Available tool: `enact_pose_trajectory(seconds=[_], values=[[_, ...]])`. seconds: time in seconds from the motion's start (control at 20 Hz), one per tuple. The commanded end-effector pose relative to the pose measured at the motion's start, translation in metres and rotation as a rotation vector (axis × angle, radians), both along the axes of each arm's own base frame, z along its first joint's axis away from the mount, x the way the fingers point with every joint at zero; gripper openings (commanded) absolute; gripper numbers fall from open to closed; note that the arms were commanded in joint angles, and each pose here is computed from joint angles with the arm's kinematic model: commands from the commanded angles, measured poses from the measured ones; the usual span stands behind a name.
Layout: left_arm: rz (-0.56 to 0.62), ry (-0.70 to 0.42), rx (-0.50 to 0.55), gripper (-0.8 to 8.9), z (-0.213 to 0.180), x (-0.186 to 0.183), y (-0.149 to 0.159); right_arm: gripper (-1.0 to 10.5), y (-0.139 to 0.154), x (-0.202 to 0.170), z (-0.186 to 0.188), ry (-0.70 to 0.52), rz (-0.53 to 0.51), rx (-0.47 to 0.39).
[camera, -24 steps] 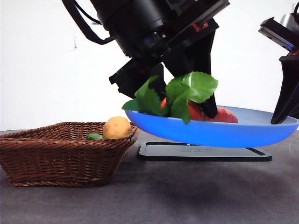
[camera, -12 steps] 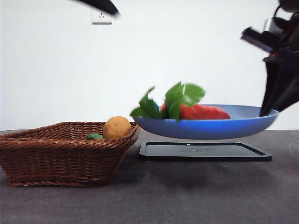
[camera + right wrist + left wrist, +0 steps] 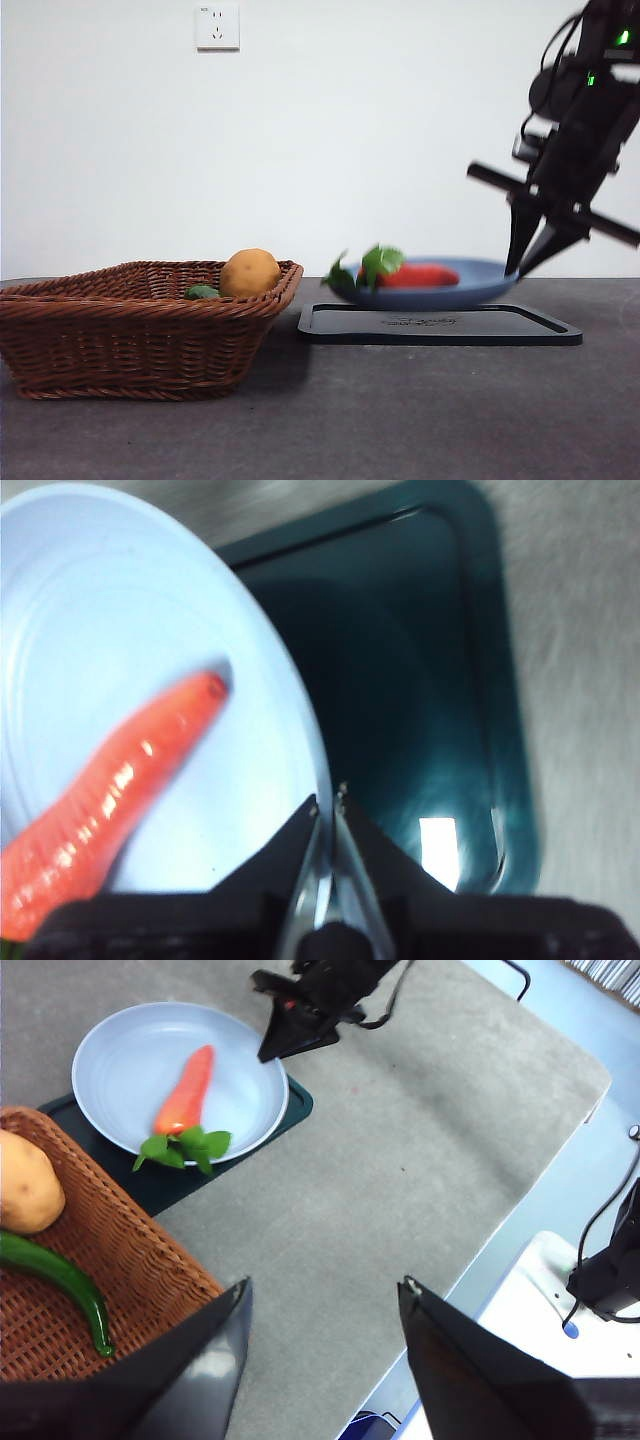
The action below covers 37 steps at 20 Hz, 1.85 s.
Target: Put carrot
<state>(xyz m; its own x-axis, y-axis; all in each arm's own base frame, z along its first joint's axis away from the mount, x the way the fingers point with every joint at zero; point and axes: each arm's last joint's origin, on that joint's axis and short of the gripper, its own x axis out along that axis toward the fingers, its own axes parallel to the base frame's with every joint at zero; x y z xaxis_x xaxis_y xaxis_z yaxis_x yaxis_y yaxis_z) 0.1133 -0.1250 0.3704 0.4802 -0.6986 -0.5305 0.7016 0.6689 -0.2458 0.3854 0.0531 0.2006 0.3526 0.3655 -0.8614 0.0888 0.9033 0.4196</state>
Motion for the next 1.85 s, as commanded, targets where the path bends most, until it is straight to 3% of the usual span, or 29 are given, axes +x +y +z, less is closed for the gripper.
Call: enact_pose_trajectory(seconds=[0.05, 0.3, 0.55, 0.8, 0.95, 1.15, 1.2, 1.3, 1.4, 1.6, 1.85], values=[[0.0, -0.007, -0.013, 2.59, 0.004, 0.0, -0.002, 0.0, 0.003, 0.009, -0.015, 0.023, 0.004, 0.003], [0.0, -0.007, -0.013, 2.59, 0.004, 0.0, -0.002, 0.1, 0.003, 0.012, -0.024, 0.035, -0.004, -0.019], [0.007, -0.008, -0.005, 2.59, 0.003, 0.002, -0.003, 2.3, 0.003, 0.013, -0.023, 0.02, -0.004, -0.022], [0.105, -0.098, 0.063, 2.58, 0.002, 0.01, -0.005, 2.3, 0.002, 0.004, -0.005, 0.013, 0.009, -0.026], [0.24, -0.229, 0.186, 2.29, -0.001, 0.024, -0.011, 1.7, 0.0, -0.014, 0.022, 0.022, 0.04, -0.041], [0.521, -0.348, 0.434, -0.02, -0.015, 0.054, -0.021, 0.5, 0.006, -0.052, 0.061, 0.05, 0.137, -0.087], [0.524, -0.343, 0.489, 0.06, -0.022, 0.063, -0.023, 0.2, 0.01, -0.062, 0.07, 0.043, 0.157, -0.141], [0.49, -0.289, 0.563, 0.06, -0.035, 0.08, -0.021, 0.0, 0.022, -0.082, 0.089, -0.003, 0.163, -0.309], [0.467, -0.213, 0.559, 0.06, -0.042, 0.09, -0.01, 0.0, 0.037, -0.102, 0.108, -0.09, 0.176, -0.412], [0.513, -0.15, 0.505, 0.06, -0.042, 0.099, 0.019, 0.0, 0.06, -0.144, 0.135, -0.327, 0.217, -0.442], [0.54, -0.195, 0.374, 0.06, -0.059, 0.075, 0.047, 0.0, 0.062, -0.194, 0.126, -0.57, 0.201, -0.43]])
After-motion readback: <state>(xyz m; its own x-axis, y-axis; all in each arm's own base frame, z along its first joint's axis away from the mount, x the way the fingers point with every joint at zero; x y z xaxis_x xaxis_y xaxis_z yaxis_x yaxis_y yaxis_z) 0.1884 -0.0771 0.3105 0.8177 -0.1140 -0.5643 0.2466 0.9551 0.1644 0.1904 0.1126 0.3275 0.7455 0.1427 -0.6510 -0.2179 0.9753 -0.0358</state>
